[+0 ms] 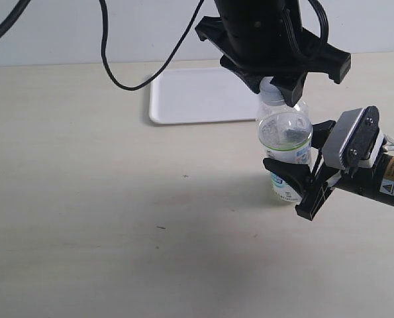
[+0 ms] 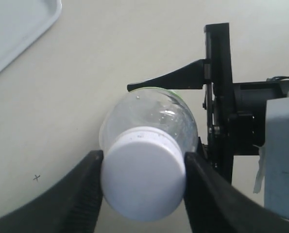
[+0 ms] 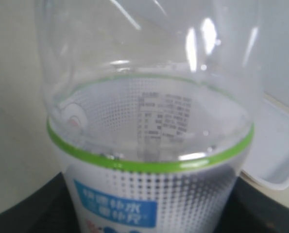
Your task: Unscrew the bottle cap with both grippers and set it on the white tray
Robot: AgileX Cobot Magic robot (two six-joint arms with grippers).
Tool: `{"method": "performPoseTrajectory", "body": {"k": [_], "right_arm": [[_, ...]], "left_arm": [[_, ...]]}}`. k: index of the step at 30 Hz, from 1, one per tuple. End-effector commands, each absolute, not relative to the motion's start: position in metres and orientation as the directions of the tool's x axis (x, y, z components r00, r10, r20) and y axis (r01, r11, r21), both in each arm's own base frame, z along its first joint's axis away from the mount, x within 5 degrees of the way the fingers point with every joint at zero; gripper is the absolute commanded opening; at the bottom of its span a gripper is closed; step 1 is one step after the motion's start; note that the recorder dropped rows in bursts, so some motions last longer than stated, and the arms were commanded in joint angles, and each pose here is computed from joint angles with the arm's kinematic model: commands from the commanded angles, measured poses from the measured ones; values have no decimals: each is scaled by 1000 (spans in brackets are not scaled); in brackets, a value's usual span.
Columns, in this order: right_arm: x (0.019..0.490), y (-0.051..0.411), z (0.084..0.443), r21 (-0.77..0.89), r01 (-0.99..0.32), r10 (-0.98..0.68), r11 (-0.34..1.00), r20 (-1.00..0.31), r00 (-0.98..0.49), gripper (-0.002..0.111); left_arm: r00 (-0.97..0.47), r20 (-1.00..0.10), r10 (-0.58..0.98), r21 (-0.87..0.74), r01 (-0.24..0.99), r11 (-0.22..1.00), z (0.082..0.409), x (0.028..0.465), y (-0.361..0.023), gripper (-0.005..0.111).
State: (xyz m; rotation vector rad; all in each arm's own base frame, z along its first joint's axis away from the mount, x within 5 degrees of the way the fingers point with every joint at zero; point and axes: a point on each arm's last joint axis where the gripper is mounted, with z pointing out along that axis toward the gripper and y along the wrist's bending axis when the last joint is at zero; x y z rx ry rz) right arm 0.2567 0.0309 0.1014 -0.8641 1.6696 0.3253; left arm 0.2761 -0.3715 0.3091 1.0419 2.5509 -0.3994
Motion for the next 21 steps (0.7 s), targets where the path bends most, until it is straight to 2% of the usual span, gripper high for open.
{"method": "performPoseTrajectory", "body": {"k": [1, 15, 21], "right_arm": [[257, 31, 102, -233, -692, -366, 684, -929, -48, 0], [255, 32, 102, -234, -707, -369, 667, -928, -41, 0], [255, 32, 102, -234, -707, -369, 667, -928, -41, 0]], "left_arm": [[-655, -460, 599, -126, 716, 686, 324, 274, -367, 45], [-662, -451, 599, -133, 713, 688, 323, 273, -367, 46], [-663, -448, 600, -132, 713, 689, 323, 273, -367, 65]]}}
